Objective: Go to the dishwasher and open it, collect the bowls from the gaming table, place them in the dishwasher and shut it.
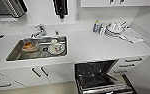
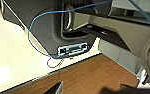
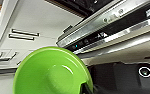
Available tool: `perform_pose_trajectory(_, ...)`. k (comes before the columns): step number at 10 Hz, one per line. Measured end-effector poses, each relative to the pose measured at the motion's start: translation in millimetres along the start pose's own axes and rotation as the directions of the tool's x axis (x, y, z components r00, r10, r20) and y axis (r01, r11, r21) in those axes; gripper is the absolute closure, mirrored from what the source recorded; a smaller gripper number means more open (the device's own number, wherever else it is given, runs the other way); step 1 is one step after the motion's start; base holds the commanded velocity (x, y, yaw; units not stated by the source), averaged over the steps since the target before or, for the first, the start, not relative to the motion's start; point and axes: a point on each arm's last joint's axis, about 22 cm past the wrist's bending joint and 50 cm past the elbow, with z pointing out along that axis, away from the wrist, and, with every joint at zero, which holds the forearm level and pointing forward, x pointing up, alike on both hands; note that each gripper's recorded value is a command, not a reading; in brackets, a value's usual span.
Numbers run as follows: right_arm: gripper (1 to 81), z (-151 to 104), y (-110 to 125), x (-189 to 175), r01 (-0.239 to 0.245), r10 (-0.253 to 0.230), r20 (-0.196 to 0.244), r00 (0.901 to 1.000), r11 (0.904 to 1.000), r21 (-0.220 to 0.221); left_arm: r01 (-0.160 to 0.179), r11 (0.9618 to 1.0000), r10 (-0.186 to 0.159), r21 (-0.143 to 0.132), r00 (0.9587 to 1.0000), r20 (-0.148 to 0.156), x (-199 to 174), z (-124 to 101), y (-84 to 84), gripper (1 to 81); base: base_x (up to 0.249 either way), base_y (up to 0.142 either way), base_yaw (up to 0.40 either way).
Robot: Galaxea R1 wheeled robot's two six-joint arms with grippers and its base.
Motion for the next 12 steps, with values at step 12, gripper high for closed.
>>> perform_pose_trajectory(12, 81.1, 92.8, -0.6, 192.5, -0.026, 0.02, -0.07, 0.9973, 0.9961, -0.084, -0.009, 0.9972, 0.007, 0.074, 0.9996, 0.026, -24.7, 19.1, -28.5, 1.0, 0.0, 0.0, 0.0)
